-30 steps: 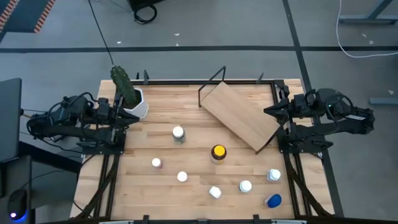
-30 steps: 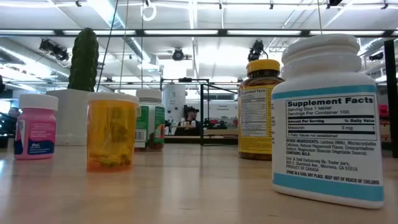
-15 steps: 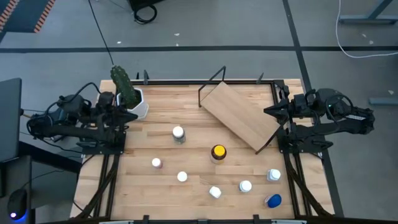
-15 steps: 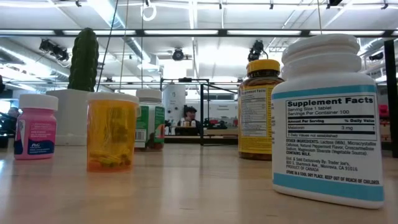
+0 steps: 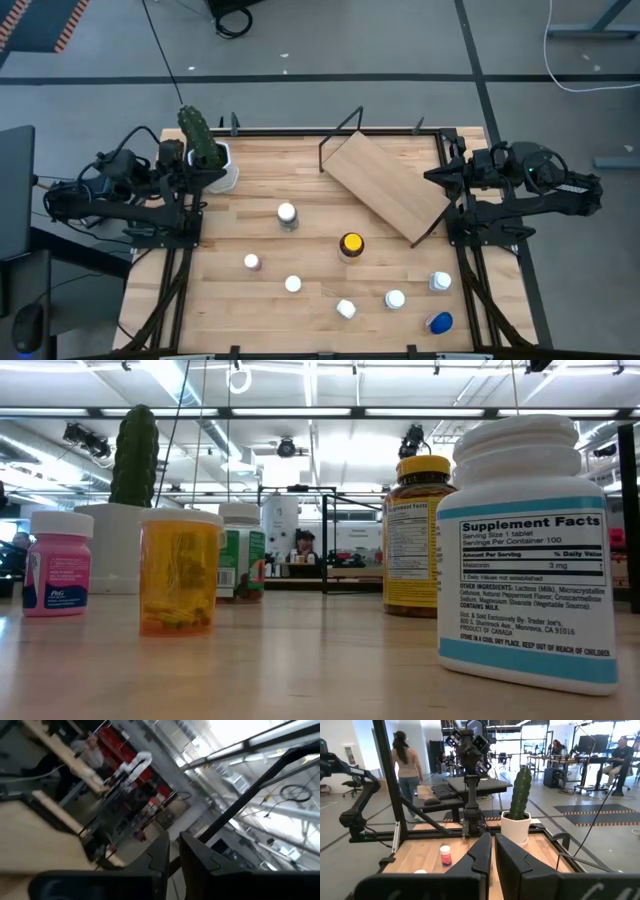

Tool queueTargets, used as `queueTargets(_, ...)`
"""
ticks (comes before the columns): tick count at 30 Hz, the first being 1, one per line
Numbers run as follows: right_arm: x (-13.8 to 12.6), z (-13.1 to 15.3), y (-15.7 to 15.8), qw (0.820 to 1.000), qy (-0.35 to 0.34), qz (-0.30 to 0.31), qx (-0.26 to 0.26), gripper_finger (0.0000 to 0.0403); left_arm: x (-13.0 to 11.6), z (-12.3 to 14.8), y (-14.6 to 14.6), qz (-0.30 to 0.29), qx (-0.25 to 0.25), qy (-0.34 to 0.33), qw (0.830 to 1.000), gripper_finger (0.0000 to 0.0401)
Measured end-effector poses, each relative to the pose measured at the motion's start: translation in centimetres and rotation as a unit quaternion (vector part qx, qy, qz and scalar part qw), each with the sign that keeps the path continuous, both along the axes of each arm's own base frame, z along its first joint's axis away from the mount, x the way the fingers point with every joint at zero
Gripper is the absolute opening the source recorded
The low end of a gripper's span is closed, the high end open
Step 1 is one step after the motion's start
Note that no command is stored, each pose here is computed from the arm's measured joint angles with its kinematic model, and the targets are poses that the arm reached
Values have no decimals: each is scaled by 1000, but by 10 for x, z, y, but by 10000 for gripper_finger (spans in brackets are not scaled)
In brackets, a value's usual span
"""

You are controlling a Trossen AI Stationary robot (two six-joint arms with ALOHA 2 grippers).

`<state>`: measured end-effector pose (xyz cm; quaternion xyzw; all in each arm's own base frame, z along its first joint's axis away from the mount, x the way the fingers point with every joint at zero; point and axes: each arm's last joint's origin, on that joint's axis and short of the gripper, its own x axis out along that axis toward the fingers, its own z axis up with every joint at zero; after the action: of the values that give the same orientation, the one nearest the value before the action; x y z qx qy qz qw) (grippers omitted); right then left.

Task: Pick and place medicine bottles onto shelf by color
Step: Put the large yellow medicine bottle on the shelf

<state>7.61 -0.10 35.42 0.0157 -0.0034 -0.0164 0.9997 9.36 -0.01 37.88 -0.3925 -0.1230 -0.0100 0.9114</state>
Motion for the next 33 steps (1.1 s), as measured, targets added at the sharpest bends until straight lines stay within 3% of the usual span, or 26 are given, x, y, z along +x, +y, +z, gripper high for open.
queueTargets(8,0,0,0,1000,0,0,1,32,5,7,-2,-20,12,-5,1000,97)
queueTargets(14,0,0,0,1000,0,0,-15,32,0,46,-3,-27,97,-9,995,145)
queueTargets(18,0,2,0,989,-3,-4,-147,32,10,70,-3,-28,152,85,984,154)
queueTargets(21,2,4,-1,981,-11,-16,-194,32,25,79,-4,-36,178,159,970,153)
queueTargets(28,12,11,1,987,-44,2,-156,32,66,71,-5,-52,166,294,940,143)
queueTargets(33,20,12,1,991,-48,8,-124,32,95,42,-6,-70,155,407,898,153)
